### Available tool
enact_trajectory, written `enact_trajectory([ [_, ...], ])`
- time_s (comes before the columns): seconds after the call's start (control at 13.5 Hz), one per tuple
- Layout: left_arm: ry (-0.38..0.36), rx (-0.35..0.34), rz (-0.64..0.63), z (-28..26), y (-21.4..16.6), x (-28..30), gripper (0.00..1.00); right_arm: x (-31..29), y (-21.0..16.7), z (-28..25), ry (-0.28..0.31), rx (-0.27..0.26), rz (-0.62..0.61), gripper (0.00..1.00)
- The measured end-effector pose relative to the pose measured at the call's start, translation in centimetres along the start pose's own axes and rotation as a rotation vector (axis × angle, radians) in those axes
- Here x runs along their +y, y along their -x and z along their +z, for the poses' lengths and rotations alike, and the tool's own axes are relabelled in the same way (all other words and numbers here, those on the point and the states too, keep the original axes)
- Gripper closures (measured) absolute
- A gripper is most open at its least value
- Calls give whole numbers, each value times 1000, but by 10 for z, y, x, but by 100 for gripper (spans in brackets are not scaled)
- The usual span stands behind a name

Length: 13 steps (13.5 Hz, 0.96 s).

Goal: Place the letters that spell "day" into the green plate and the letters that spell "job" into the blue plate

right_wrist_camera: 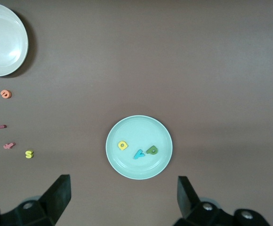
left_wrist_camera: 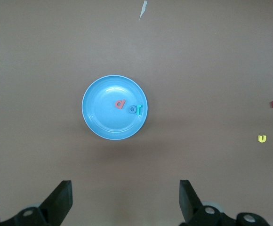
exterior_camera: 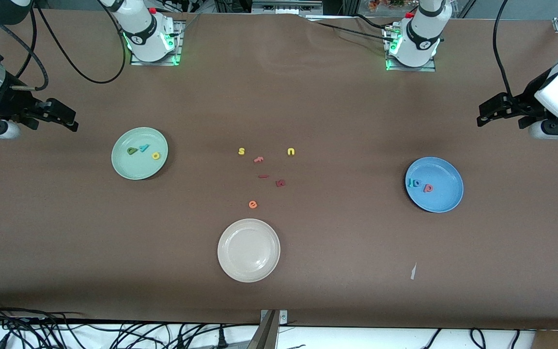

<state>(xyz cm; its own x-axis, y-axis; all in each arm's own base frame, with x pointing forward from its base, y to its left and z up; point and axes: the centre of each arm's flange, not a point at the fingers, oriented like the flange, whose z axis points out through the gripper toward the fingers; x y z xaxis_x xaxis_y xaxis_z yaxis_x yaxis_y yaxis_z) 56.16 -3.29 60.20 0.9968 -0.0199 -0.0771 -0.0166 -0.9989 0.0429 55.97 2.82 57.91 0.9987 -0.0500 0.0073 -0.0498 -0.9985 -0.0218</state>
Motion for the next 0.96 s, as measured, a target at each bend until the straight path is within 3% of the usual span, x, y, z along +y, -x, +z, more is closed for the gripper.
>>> enact_trajectory([
  [0.96,0,5,14,-2,0,8,0,1,0,1,4,-4,-10,0],
])
